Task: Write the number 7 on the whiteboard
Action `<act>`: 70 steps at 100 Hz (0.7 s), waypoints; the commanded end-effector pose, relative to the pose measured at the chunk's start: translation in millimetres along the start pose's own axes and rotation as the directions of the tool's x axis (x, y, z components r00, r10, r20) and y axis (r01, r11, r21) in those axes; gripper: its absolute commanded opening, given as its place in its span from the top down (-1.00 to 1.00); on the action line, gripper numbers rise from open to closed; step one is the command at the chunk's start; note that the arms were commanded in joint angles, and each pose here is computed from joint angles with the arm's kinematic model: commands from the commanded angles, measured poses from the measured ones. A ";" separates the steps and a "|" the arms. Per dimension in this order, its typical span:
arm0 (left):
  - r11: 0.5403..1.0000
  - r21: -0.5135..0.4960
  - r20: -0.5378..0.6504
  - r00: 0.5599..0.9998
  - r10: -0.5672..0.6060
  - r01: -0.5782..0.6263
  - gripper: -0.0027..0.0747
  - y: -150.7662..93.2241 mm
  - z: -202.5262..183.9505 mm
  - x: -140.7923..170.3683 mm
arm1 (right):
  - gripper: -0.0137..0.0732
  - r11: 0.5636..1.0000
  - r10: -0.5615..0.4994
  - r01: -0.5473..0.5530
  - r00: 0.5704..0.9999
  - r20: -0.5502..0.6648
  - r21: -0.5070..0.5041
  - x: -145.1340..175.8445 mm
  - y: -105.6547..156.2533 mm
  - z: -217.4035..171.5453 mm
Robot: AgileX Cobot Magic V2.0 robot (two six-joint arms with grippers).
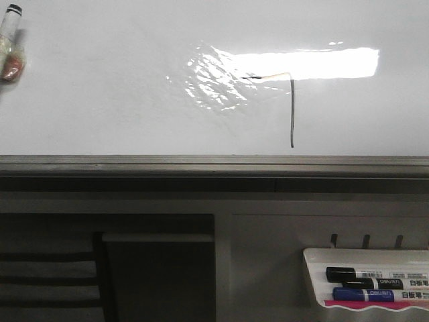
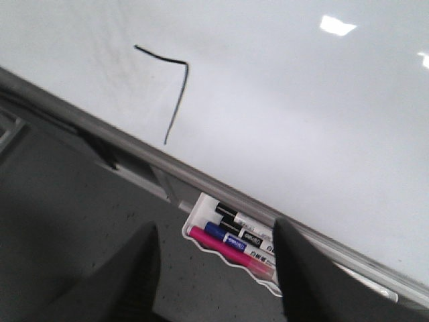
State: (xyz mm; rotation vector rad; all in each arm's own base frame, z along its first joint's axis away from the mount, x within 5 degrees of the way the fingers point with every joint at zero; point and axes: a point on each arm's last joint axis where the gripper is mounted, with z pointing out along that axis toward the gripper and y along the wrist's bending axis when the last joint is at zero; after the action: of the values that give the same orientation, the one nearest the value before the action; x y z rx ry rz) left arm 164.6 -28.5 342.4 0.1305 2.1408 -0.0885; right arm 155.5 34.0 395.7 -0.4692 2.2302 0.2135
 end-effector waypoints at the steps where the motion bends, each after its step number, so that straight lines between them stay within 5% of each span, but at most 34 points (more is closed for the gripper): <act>1: 1.000 0.001 0.128 0.992 0.005 -0.005 0.15 2.0 -22.9 2.2 | 0.05 0.996 0.027 -0.040 0.987 0.161 0.079 3.5 -2.0 -12.7; 18: 1.000 0.019 0.264 0.964 0.001 -0.007 0.15 3.3 -36.4 41.8 | 0.34 0.988 0.029 -0.071 0.960 0.279 0.139 40.9 0.4 -5.0; 40: 0.999 0.030 0.297 0.955 0.001 -0.010 0.22 3.4 -27.6 72.8 | 0.70 0.980 0.073 -0.134 0.929 0.362 0.147 78.4 3.5 9.6; 48: 1.000 0.030 0.283 0.959 0.002 -0.011 0.41 3.4 -24.8 76.3 | 0.85 0.980 0.078 -0.137 0.934 0.349 0.147 85.0 3.8 13.7; 70: 1.000 0.029 0.278 0.961 0.002 -0.011 0.98 3.5 -24.5 77.0 | 0.85 0.977 0.078 -0.144 0.928 0.364 0.157 86.8 2.4 16.5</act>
State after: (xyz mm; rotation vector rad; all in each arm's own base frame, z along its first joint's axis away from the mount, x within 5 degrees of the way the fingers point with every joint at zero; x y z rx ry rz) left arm 100.2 -16.8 275.9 0.1399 1.9580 -0.1151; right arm 111.6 21.0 302.3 -0.2340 2.0138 0.1544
